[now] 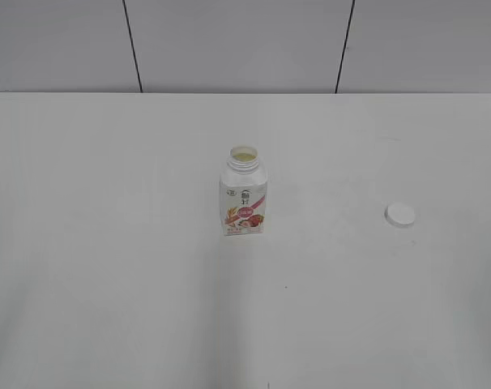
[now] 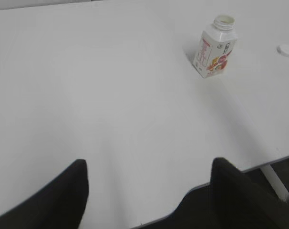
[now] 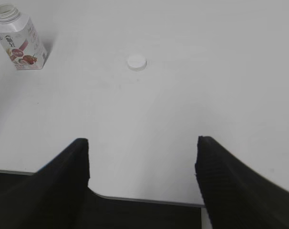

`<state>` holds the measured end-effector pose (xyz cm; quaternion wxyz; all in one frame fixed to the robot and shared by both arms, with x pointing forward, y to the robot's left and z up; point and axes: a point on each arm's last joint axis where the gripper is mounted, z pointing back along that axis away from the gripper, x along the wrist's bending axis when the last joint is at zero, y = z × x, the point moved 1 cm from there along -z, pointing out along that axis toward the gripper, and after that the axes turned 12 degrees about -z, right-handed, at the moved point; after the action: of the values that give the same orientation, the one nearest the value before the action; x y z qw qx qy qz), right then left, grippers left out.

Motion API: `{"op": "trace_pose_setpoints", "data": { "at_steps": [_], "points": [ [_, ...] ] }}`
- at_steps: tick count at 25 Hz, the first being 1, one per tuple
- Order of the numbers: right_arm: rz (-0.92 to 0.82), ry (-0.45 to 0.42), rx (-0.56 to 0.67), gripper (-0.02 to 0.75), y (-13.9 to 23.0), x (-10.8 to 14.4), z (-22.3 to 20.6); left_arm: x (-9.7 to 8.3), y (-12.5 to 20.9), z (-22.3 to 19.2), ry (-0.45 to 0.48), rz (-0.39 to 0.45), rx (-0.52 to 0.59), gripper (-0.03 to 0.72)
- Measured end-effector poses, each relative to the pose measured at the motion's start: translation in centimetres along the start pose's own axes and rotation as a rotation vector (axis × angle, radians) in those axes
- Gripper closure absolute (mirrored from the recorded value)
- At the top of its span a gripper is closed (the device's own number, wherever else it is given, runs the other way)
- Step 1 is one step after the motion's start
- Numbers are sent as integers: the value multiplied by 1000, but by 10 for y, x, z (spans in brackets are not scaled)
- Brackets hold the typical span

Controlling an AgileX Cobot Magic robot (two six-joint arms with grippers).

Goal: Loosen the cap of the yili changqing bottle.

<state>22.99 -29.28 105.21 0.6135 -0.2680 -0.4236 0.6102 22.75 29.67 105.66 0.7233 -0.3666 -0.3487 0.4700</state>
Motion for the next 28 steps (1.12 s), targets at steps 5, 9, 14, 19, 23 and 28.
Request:
{"op": "trace_pose_setpoints", "data": {
  "at_steps": [5, 9, 14, 19, 23, 28],
  "points": [
    [27, 53, -28, 186, -1, -6, -7, 1, -3, -9, -10, 5, -57, 198],
    [35, 68, -43, 186, -2, -8, -8, 0, -3, -11, -1, 11, -69, 200],
    [37, 72, -46, 186, -2, -8, -8, -1, -3, -11, 4, 14, -71, 200],
    [34, 81, -48, 186, -2, -8, -8, -1, -3, -11, 2, 16, -70, 200],
    [7, 130, -57, 186, -2, -8, -8, 0, -3, -11, -35, 35, -64, 207],
    [-30, 198, -70, 186, -2, -9, -8, 0, -4, -11, -85, 61, -55, 210]
  ]
}}
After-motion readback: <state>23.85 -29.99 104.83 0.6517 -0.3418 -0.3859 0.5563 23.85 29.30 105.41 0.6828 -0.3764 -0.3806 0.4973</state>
